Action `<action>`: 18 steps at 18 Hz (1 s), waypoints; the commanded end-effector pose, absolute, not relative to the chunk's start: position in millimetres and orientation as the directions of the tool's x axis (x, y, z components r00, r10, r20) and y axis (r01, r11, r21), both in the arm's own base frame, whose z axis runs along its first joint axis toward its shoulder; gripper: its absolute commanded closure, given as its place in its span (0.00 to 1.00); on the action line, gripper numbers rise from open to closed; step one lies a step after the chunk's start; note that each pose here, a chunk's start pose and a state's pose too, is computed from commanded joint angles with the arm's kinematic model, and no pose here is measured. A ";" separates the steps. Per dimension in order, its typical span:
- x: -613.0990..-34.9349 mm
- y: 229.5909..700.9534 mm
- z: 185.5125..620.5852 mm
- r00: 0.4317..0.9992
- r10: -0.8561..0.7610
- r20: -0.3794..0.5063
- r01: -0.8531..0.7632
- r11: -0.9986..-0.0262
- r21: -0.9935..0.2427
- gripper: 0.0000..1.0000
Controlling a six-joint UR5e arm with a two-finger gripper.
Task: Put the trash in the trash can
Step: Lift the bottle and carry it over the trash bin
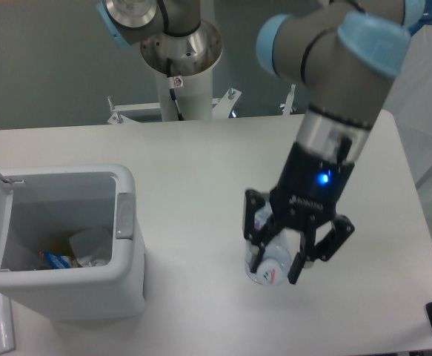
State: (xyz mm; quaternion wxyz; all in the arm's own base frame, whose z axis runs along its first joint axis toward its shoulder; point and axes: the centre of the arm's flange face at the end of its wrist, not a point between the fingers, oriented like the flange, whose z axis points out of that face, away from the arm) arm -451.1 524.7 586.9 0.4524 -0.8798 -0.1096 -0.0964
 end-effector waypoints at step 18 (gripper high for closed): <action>-310.9 552.2 658.3 0.862 -0.388 0.327 0.195 -0.341 -0.920 0.87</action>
